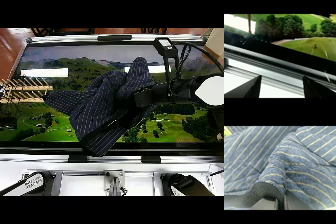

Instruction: Fold the shirts.

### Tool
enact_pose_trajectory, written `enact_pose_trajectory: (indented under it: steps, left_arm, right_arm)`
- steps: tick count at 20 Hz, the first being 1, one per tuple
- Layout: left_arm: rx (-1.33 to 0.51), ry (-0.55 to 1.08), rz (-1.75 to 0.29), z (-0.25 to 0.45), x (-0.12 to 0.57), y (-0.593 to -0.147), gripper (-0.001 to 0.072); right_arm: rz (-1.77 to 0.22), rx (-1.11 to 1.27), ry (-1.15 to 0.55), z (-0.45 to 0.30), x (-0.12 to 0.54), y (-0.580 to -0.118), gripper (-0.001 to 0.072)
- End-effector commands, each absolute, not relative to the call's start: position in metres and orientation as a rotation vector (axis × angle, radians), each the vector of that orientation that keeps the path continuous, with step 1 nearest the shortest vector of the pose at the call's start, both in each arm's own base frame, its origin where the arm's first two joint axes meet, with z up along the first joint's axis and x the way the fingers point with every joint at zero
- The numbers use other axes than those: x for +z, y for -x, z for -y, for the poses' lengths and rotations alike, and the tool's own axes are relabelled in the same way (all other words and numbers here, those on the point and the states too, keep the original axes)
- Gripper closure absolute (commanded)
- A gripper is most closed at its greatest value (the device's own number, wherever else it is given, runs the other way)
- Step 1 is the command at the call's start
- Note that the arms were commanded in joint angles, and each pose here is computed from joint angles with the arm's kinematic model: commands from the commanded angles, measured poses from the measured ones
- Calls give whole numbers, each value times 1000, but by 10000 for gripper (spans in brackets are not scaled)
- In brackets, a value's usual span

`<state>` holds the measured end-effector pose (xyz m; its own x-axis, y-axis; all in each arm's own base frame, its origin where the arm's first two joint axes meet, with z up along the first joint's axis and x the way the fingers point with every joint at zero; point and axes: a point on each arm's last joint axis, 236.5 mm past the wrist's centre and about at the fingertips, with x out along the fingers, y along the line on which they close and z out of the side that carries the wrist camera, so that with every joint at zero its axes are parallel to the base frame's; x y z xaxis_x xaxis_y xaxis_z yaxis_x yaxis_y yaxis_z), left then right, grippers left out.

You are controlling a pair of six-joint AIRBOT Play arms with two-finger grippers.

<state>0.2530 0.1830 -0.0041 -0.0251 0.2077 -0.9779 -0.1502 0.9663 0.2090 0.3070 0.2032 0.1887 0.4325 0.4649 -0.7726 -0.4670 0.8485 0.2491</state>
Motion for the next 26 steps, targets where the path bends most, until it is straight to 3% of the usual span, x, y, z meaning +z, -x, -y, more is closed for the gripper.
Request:
enact_pose_trajectory:
  steps: [1,6,17,19,23,24,26]
  left_arm:
    - [317,-31,-1550,-210,-21,-258,79]
    - [356,-76,-1495,-237,-28,-277,80]
    - [324,-85,-1539,-253,-87,-291,108]
    - [323,-88,-1532,-254,-90,-294,227]
    - [331,-110,-1491,-259,-88,-303,243]
    - [333,-119,-1490,-261,-88,-303,287]
    - [343,-121,-1488,-265,-88,-301,294]
  right_arm:
    - [-972,559,25,-197,185,-308,606]
    - [-1065,558,11,-195,175,-290,606]
    - [-1079,563,-33,-200,177,-287,605]
    - [-1082,557,-44,-200,177,-287,605]
    - [-1086,550,-56,-200,177,-287,605]
    - [-1087,552,-59,-201,177,-286,606]
    - [-1089,560,-65,-202,177,-285,606]
